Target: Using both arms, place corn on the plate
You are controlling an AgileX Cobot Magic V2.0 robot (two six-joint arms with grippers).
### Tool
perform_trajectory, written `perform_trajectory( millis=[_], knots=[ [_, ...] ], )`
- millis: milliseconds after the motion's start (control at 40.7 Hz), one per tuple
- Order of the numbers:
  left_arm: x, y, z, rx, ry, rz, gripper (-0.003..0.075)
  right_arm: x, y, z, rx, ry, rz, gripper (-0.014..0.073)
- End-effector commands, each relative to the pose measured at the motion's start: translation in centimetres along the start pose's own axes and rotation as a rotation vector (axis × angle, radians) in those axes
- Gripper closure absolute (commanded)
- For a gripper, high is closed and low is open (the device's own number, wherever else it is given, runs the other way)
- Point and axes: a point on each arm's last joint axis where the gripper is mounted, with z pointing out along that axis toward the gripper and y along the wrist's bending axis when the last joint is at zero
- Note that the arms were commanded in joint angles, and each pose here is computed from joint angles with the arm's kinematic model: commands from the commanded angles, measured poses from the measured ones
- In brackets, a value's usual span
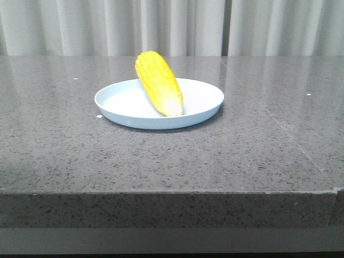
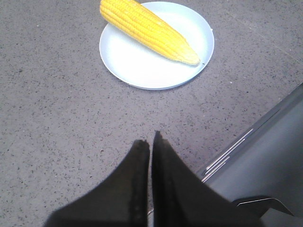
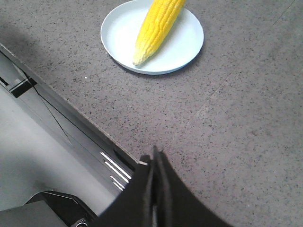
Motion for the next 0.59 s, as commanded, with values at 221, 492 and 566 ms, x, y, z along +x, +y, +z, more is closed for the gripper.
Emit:
perform_trajectory(
  millis=[221, 492, 566],
  knots=[
    [-1.1, 0.03, -0.73, 0.002, -0.098, -0.006, 0.0741, -0.9, -0.06, -0.44, 0.009, -0.072, -0.003, 0.0664],
    [-1.1, 0.03, -0.73, 0.002, -0.098, -0.006, 0.0741, -0.9, -0.06, -0.44, 0.009, -0.072, -0.003, 0.0664],
    [-1.05, 0.02, -0.73, 0.002, -0.103, -0.006, 0.0741, -0.9, -0.06, -0.44, 0.009, -0.072, -0.003, 0.0664]
  ],
)
